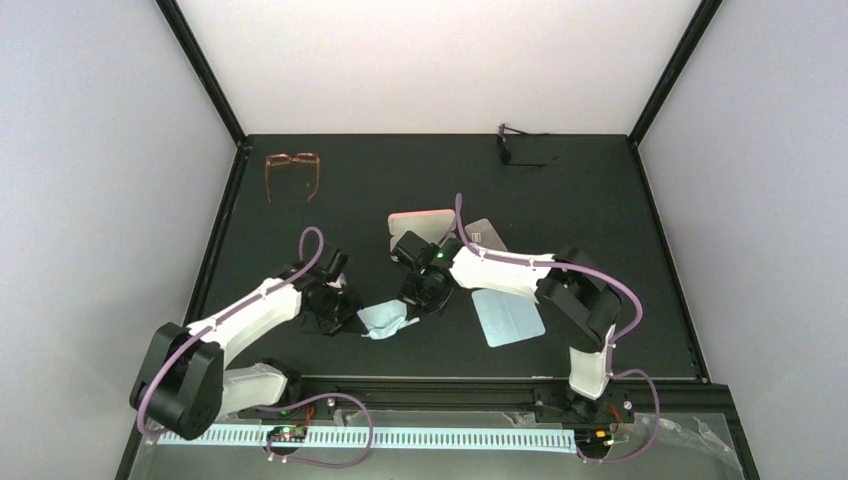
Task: Organize the sunglasses
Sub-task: Fold the glasses cleaning cloth at the center of the board, then pick up the glasses cleaning cloth from the center of the board.
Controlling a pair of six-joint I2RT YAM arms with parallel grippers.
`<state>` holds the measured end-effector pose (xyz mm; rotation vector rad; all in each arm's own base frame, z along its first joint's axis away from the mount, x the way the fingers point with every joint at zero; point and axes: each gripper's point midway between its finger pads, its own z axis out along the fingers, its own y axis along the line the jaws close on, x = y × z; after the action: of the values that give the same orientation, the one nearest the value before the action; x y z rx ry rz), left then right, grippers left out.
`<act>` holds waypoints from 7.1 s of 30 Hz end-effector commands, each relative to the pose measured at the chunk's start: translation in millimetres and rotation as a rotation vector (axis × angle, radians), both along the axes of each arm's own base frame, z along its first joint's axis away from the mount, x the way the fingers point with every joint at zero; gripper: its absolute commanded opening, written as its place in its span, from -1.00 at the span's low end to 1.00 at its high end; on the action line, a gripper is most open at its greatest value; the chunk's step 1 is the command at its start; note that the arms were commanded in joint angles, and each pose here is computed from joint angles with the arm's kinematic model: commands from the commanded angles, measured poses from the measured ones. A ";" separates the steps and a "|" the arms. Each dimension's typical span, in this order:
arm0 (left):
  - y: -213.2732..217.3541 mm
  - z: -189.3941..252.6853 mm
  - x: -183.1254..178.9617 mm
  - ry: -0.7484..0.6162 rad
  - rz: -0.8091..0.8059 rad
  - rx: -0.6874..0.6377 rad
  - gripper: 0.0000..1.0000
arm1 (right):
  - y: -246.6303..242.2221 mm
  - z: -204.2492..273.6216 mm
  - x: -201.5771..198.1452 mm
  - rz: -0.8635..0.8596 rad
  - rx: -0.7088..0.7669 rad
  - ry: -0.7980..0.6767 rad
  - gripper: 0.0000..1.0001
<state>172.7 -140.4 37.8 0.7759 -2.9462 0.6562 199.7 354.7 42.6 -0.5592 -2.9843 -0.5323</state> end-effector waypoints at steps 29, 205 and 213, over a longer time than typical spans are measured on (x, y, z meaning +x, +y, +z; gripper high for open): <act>3.6 -10.7 53.3 0.037 -0.007 0.038 -0.97 | 6.9 -17.6 43.1 0.029 -0.003 0.068 -0.83; -156.7 24.0 -22.5 -0.820 -1.334 0.277 -0.07 | -102.3 -27.8 35.6 0.176 0.024 -0.095 -0.98; -145.3 6.7 -8.3 -0.759 -1.265 0.326 -0.11 | -103.5 -26.3 36.5 0.146 0.026 -0.102 -0.98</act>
<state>147.6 -279.8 37.3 -1.6787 -3.1270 0.3367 233.6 252.2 16.3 -0.2779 -3.0677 -0.5933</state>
